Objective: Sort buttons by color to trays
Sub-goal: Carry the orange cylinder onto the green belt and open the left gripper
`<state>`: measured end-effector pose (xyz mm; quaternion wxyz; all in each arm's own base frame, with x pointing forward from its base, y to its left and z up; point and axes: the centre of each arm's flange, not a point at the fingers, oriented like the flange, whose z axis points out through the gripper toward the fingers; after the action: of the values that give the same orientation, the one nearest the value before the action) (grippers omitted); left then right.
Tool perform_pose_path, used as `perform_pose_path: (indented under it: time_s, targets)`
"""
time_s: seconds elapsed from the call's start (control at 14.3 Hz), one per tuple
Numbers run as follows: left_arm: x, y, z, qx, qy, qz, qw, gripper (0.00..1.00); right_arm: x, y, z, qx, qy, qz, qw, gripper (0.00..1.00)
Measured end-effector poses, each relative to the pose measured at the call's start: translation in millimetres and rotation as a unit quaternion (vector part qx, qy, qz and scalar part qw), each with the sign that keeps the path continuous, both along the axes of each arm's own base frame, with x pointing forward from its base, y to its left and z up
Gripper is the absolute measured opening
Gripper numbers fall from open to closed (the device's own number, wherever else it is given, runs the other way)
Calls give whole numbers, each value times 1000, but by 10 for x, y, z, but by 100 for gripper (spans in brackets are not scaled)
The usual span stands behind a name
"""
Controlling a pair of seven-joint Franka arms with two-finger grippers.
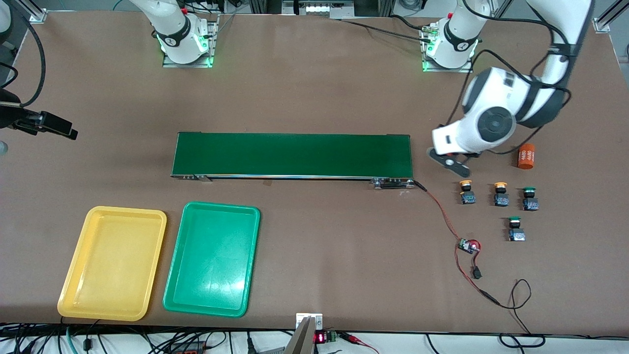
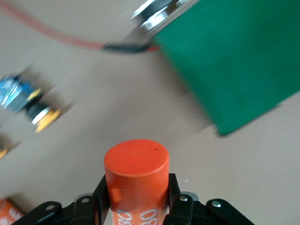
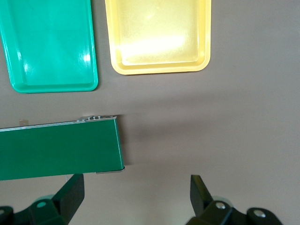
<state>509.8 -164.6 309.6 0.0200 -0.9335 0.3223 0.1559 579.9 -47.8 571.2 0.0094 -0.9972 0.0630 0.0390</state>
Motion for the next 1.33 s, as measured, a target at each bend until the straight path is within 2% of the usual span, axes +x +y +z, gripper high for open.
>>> perform_pose_path:
  time_s: [0.21, 0.35, 0.49, 0.7, 0.91, 0.98, 1.26, 1.33]
  targets:
    - [-108, -579, -177, -38, -7, -71, 997, 51, 0, 1, -1, 0, 0, 0, 1000, 100]
    - [-157, -849, -348, -67, -8, -128, 989, 51, 1, 1, -3, 0, 0, 0, 1000, 100]
    - [-135, -1019, -428, -98, -15, -195, 976, 51, 1, 1, -3, 0, 0, 0, 1000, 100]
    - [-63, -1148, -552, -137, -32, -286, 948, 51, 1, 0, -4, 0, 0, 0, 1000, 100]
    - [-130, -1309, -610, -126, -32, -340, 932, 51, 3, 0, -8, 0, 1, 0, 1000, 100]
    - [-145, -1346, -608, -121, -34, -350, 928, 55, 5, 0, -11, 0, 1, 0, 1000, 100]
    - [-104, -1323, -593, -118, -38, -357, 926, 93, 7, 0, -17, 0, 1, 0, 1000, 100]
    - [-63, -1302, -559, -117, -40, -354, 927, 99, 7, 0, -17, 0, 1, 0, 1000, 100]
